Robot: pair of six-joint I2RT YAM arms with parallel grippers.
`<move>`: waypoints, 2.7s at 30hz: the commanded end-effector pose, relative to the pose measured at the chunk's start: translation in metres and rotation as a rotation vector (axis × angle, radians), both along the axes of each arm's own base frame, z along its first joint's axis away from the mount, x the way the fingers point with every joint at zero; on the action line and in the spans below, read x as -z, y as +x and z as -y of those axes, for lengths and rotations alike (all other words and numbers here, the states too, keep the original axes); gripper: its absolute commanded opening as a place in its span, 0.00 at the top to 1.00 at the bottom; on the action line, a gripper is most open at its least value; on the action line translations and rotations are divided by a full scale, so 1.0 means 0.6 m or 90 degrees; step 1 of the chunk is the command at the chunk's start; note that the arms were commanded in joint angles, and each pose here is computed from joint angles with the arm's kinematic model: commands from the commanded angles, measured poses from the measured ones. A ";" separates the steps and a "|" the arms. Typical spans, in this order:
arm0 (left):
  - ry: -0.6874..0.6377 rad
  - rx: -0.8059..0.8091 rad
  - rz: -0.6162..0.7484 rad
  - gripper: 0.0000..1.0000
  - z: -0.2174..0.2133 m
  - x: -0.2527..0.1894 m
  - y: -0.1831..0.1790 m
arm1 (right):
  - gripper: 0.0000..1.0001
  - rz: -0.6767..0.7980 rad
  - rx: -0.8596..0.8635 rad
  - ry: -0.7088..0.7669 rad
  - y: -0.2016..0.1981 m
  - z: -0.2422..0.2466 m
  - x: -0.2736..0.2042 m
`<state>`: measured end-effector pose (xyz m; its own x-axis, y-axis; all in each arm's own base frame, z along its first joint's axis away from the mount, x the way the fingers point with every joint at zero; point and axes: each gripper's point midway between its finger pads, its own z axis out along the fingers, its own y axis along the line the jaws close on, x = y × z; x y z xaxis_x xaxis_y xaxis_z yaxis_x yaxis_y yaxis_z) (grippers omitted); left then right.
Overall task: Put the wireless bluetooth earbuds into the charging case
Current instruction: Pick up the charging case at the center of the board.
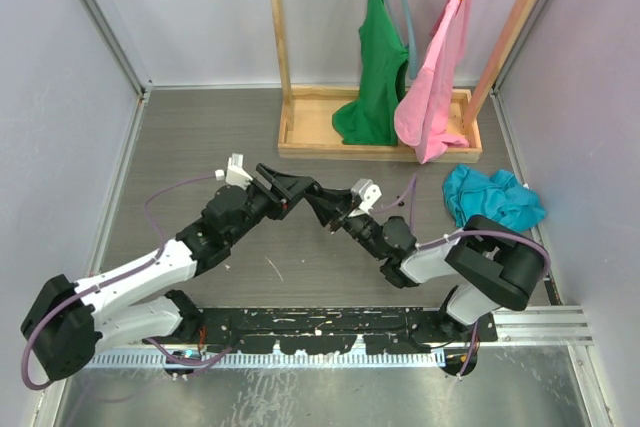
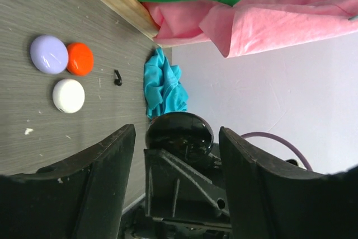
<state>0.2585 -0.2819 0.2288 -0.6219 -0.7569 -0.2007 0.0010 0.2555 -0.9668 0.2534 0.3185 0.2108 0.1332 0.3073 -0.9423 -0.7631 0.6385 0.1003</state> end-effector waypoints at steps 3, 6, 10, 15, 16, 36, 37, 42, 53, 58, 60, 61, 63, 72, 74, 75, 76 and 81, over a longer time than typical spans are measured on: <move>0.113 -0.053 0.089 0.31 -0.056 -0.025 -0.002 | 0.99 0.061 -0.010 0.035 -0.025 0.030 -0.054; 0.175 -0.071 0.127 0.26 -0.085 -0.034 -0.006 | 0.99 0.060 -0.032 0.013 -0.033 0.032 -0.047; 0.252 -0.067 0.187 0.18 -0.111 -0.060 -0.019 | 0.99 0.055 -0.066 -0.015 -0.042 0.038 -0.045; 0.349 -0.005 0.306 0.13 -0.119 -0.098 -0.044 | 0.99 0.047 -0.120 -0.042 -0.053 0.052 -0.059; 0.364 0.008 0.327 0.13 -0.118 -0.102 -0.047 | 0.99 0.048 -0.130 -0.050 -0.055 0.054 -0.062; 0.411 0.329 0.648 0.11 -0.001 -0.111 -0.116 | 0.99 -0.044 -0.406 -0.157 -0.120 0.057 -0.069; 0.411 0.336 0.654 0.11 0.003 -0.109 -0.116 | 0.99 -0.046 -0.415 -0.158 -0.121 0.055 -0.069; 0.400 0.371 0.669 0.12 0.019 -0.105 -0.120 | 0.99 -0.060 -0.448 -0.167 -0.126 0.049 -0.070; 0.340 0.484 0.733 0.42 0.040 -0.117 -0.168 | 0.99 -0.054 -0.488 -0.180 -0.139 0.047 -0.066; 0.317 0.535 0.728 0.50 0.050 -0.112 -0.180 | 0.99 -0.048 -0.496 -0.181 -0.140 0.045 -0.070; 0.314 0.541 0.724 0.51 0.053 -0.111 -0.180 | 0.99 -0.046 -0.502 -0.183 -0.143 0.046 -0.070; 0.315 0.542 0.724 0.52 0.053 -0.111 -0.179 | 0.99 -0.044 -0.503 -0.183 -0.143 0.046 -0.071; 0.316 0.544 0.720 0.56 0.054 -0.109 -0.177 | 0.99 -0.043 -0.507 -0.183 -0.145 0.046 -0.072; 0.294 0.586 0.713 0.70 0.061 -0.099 -0.189 | 0.97 -0.040 -0.503 -0.179 -0.143 0.045 -0.074; 0.293 0.590 0.709 0.70 0.062 -0.096 -0.188 | 0.97 -0.039 -0.503 -0.175 -0.143 0.045 -0.077; 0.293 0.591 0.707 0.69 0.062 -0.095 -0.188 | 0.96 -0.042 -0.501 -0.173 -0.142 0.044 -0.078; 0.293 0.592 0.706 0.68 0.061 -0.094 -0.188 | 0.96 -0.042 -0.499 -0.172 -0.140 0.044 -0.078; 0.290 0.597 0.710 0.71 0.061 -0.094 -0.192 | 0.93 -0.048 -0.498 -0.165 -0.138 0.042 -0.079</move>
<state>0.1570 -0.3142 0.2610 -0.2546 0.0993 -0.9619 0.9635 0.1111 -0.2436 0.1570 0.2883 0.2276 -0.1849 -0.0198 -0.9826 -0.9781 -0.0933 0.1859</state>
